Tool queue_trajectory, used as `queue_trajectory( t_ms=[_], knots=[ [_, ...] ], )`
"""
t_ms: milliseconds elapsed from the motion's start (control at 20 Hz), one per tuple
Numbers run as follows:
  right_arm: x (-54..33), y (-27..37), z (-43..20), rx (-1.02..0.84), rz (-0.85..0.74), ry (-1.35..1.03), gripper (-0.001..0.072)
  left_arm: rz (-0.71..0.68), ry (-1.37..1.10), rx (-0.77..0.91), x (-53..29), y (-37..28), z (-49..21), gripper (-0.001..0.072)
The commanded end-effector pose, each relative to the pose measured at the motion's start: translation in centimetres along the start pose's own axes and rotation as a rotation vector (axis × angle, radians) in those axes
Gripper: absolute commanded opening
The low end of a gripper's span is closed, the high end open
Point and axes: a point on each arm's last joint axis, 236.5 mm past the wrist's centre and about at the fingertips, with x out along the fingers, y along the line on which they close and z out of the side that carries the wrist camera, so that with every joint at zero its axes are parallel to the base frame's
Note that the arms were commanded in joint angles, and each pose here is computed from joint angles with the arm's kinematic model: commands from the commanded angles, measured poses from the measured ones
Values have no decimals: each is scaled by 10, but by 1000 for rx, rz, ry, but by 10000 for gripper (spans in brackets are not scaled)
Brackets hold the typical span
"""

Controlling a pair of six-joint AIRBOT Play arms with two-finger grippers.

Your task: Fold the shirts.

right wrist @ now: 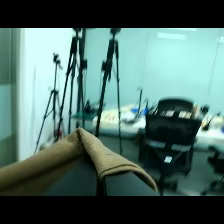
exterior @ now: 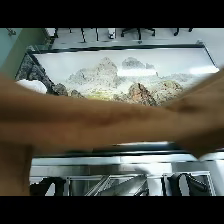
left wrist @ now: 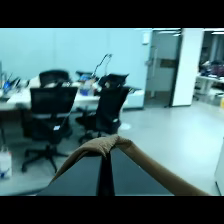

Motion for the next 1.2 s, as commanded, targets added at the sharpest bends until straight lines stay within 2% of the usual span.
queue_trajectory(
  t_ms=[0, 100, 250, 450, 600, 700, 850, 1150],
  knots=[
    [34, -16, -82, 186, 100, 242, 19, 77, 245, -122, 35, 49, -90, 17],
    [56, -30, -159, 326, 143, 409, 19, 62, 510, -278, 68, 76, -186, 17],
    [76, -29, -294, 508, 189, 653, 19, 123, 787, -458, 100, 129, -323, 17],
    [82, -40, -489, 694, 71, 943, 19, 224, 1018, -599, 115, 188, -477, 17],
    [88, -59, -580, 841, -25, 1041, 19, 261, 1147, -678, 129, 219, -558, 17],
    [97, -74, -615, 883, -56, 1076, 19, 265, 1178, -697, 149, 238, -589, 17],
    [122, -93, -639, 941, -79, 1080, 19, 286, 1120, -713, 192, 266, -594, 17],
    [172, -113, -628, 953, -30, 1028, 19, 254, 990, -684, 261, 278, -556, 16]
  ],
)
